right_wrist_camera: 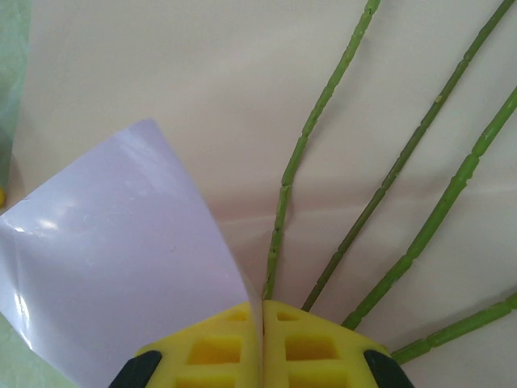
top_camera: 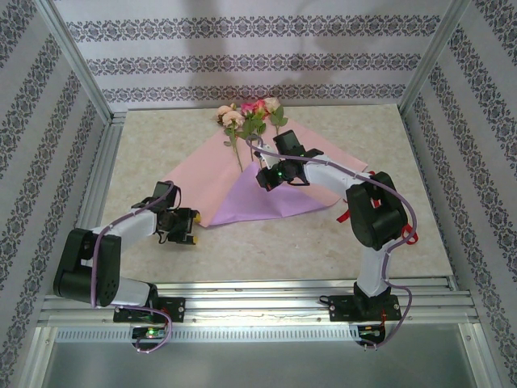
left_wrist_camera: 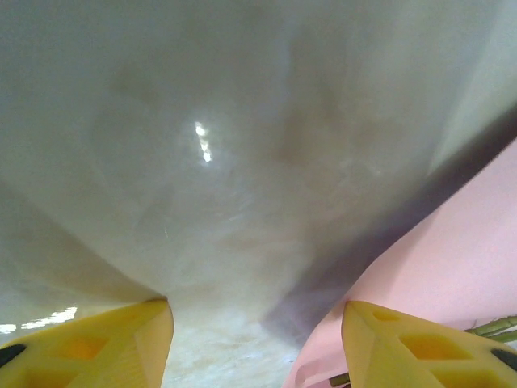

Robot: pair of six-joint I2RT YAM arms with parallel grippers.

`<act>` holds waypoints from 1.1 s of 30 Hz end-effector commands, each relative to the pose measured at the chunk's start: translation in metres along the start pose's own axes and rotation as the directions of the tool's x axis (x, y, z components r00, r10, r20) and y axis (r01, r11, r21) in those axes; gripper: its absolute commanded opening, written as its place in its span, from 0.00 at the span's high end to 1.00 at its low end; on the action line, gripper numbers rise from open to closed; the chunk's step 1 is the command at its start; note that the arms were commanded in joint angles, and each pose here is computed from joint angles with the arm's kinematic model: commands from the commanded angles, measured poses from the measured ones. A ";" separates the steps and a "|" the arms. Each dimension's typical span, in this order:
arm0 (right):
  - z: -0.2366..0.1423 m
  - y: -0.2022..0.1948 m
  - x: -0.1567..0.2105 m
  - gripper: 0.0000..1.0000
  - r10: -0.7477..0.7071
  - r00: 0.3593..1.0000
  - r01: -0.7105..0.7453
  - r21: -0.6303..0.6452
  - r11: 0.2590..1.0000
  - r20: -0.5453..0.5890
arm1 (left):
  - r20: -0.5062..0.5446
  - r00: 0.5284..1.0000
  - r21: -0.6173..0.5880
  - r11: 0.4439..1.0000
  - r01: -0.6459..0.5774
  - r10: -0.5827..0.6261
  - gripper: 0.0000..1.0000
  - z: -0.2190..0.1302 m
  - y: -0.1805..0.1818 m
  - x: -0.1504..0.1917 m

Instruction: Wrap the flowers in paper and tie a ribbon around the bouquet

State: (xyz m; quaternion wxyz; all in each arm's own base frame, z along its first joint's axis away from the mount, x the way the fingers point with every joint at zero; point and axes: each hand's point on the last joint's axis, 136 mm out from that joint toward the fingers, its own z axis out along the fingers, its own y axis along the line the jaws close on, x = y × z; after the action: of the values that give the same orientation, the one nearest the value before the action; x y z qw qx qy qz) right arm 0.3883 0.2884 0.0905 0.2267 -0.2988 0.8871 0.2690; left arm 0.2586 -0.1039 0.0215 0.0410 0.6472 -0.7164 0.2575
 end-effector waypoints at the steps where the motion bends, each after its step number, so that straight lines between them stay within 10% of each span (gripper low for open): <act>1: -0.012 0.005 -0.005 1.00 0.005 0.999 -0.004 -0.023 1.000 0.032 | -0.052 0.998 0.159 0.987 -0.017 0.025 0.39 0.002 -0.037 0.023; 33: -0.015 0.009 -0.003 1.00 0.005 0.999 -0.004 -0.033 0.999 0.042 | -0.014 0.993 -0.049 0.992 0.120 -0.121 0.27 -0.013 0.009 0.049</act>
State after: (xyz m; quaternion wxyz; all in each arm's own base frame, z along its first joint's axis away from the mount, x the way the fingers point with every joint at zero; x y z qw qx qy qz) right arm 0.3819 0.2881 0.0900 0.2253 -0.2991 0.8847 0.2776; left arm 0.2653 -0.1474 0.0642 0.0259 0.6302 -0.7107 0.3115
